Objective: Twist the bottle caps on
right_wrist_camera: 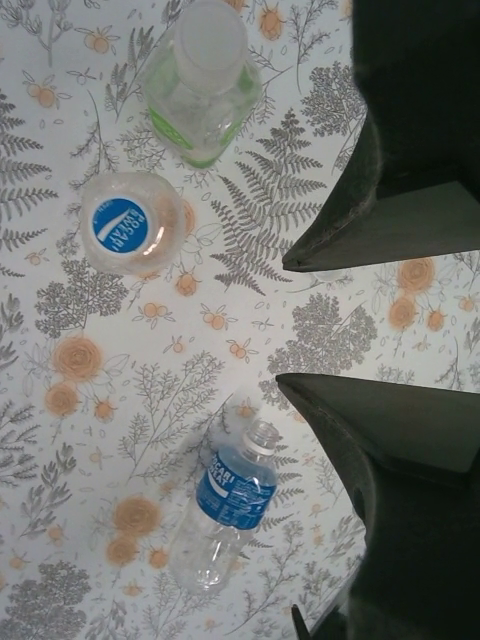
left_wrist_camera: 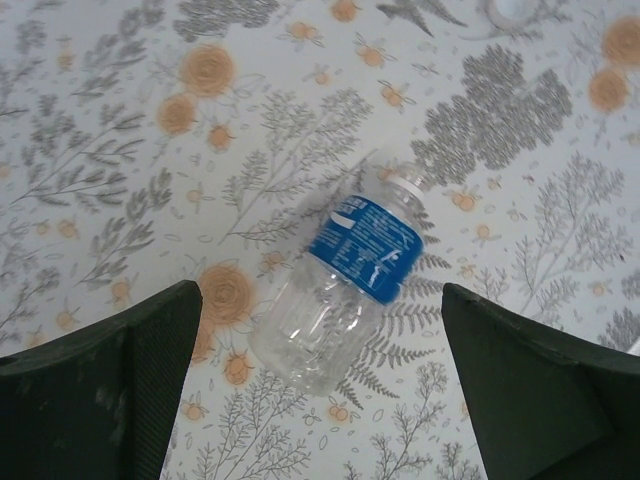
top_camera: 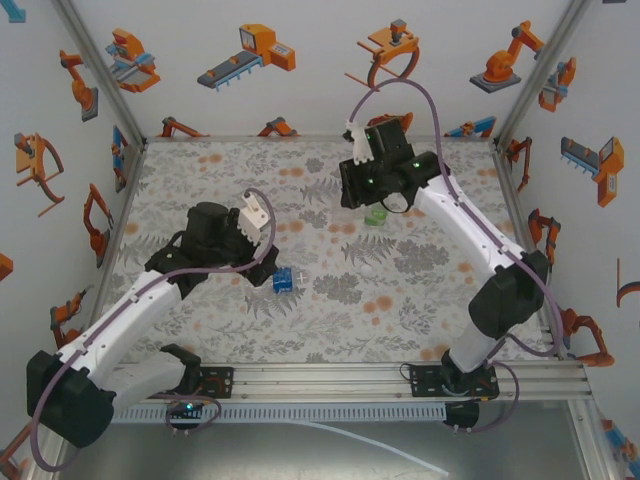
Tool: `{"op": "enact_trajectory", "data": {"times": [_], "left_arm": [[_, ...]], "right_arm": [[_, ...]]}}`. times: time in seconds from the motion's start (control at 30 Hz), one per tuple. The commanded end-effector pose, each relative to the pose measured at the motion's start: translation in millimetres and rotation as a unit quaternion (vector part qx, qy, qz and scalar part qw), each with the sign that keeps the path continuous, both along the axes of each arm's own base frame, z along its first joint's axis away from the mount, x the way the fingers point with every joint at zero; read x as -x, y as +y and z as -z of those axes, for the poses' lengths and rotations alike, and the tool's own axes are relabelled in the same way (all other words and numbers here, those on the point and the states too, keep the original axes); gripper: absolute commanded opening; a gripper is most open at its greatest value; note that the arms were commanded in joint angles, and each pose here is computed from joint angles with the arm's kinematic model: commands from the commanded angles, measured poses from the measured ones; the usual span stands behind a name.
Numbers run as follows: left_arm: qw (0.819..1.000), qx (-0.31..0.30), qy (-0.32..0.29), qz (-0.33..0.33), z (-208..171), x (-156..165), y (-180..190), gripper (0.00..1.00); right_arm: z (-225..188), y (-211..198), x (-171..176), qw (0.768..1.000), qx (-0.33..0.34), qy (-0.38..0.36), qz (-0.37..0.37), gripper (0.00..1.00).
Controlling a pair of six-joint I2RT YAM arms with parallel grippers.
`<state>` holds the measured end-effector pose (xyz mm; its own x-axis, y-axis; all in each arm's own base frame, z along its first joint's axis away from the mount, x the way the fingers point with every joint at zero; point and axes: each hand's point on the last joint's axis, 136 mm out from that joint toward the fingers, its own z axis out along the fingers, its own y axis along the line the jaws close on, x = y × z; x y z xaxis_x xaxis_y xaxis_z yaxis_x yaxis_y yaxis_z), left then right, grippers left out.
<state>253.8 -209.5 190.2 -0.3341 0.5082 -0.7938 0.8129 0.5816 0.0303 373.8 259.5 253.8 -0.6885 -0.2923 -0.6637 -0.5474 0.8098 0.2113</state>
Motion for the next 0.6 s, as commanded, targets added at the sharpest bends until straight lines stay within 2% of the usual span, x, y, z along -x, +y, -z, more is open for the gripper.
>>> {"op": "enact_trajectory", "data": {"times": [0.0, 0.1, 0.2, 0.33, 0.57], "left_arm": [[0.994, -0.006, 0.017, 0.109, 4, 27, -15, 0.97], [0.989, -0.033, 0.025, 0.145, 15, 34, -15, 0.98], [0.977, -0.089, 0.035, 0.191, 27, 40, -11, 0.94], [0.959, -0.164, 0.041, 0.226, 47, 40, -5, 0.96], [0.946, -0.189, 0.079, 0.253, 65, 35, -9, 0.96]], "right_arm": [[-17, 2, 6, 0.999, -0.024, -0.038, -0.013, 0.44], [-12, -4, 15, 0.999, -0.022, -0.035, -0.009, 0.44], [-7, -10, 24, 0.999, -0.02, -0.03, -0.003, 0.44], [-3, -19, 35, 0.999, -0.02, -0.034, 0.004, 0.44], [0, -35, 55, 0.998, -0.026, -0.047, 0.016, 0.44]]}}
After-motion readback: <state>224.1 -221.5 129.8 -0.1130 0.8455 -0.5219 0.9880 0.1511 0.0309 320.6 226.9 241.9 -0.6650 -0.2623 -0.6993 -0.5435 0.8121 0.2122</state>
